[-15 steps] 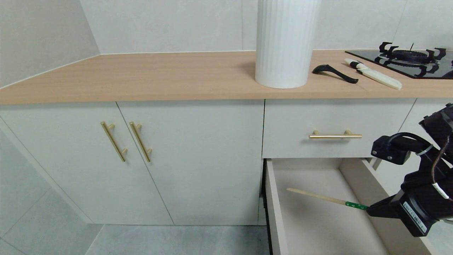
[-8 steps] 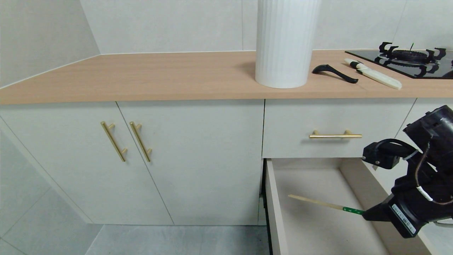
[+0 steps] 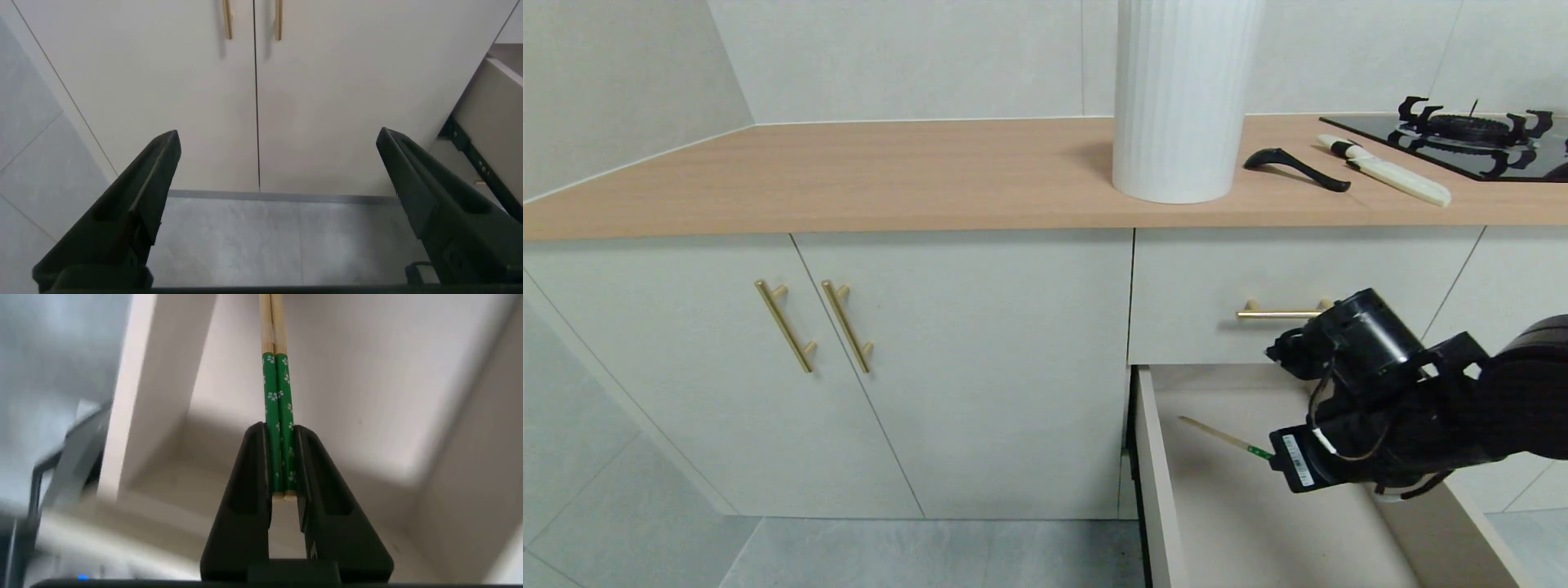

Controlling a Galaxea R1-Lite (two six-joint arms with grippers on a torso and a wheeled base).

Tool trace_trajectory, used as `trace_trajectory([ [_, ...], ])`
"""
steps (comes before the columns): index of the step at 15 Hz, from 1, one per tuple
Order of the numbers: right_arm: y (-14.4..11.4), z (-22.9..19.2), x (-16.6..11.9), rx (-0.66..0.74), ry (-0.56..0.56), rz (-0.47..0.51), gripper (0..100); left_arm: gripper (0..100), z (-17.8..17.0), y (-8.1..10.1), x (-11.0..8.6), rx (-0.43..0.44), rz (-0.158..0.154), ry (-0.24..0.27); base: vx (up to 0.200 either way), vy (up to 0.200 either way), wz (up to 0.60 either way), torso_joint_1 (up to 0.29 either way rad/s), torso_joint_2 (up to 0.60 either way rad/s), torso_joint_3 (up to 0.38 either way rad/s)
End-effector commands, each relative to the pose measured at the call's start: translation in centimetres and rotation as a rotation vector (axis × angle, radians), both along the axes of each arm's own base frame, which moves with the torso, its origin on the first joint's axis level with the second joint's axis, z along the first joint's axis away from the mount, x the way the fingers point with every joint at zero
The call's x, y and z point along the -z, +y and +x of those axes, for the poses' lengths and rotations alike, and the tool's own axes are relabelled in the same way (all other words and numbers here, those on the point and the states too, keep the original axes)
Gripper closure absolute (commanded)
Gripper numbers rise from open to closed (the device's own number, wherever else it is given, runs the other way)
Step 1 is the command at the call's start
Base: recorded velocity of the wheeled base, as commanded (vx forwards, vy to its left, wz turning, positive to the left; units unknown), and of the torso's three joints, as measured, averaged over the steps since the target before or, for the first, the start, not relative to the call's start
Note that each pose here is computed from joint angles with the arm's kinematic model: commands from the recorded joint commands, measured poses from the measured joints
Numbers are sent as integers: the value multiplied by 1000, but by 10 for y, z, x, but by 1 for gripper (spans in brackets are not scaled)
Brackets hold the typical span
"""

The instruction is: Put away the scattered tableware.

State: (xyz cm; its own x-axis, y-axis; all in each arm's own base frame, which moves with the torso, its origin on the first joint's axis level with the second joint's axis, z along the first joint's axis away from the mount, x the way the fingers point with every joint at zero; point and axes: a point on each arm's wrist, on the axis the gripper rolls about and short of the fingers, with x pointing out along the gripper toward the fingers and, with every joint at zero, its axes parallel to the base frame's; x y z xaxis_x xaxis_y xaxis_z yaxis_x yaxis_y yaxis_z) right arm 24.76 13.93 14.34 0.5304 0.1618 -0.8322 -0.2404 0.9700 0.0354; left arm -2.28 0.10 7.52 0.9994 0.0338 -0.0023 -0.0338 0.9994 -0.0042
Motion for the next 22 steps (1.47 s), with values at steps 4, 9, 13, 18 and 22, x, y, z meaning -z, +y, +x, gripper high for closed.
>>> trace_trajectory([
  [4,19,30,44,88,0,9,100,0,0,0,0,0,0,-1,0,0,0,0,0,0],
  [9,23,42,65,135,-26,-37,100,0,0,0,0,0,0,-1,0,0,0,0,0,0],
  [13,25,52,85,159,-33,-59,100,0,0,0,0,0,0,-1,0,0,0,0,0,0],
  [18,27,54,109,153,26,-103,100,0,0,0,0,-1,0,-1,0,0,0,0,0,0],
  [22,30,55,131,143,75,-135,100,0,0,0,0,0,0,-1,0,0,0,0,0,0],
])
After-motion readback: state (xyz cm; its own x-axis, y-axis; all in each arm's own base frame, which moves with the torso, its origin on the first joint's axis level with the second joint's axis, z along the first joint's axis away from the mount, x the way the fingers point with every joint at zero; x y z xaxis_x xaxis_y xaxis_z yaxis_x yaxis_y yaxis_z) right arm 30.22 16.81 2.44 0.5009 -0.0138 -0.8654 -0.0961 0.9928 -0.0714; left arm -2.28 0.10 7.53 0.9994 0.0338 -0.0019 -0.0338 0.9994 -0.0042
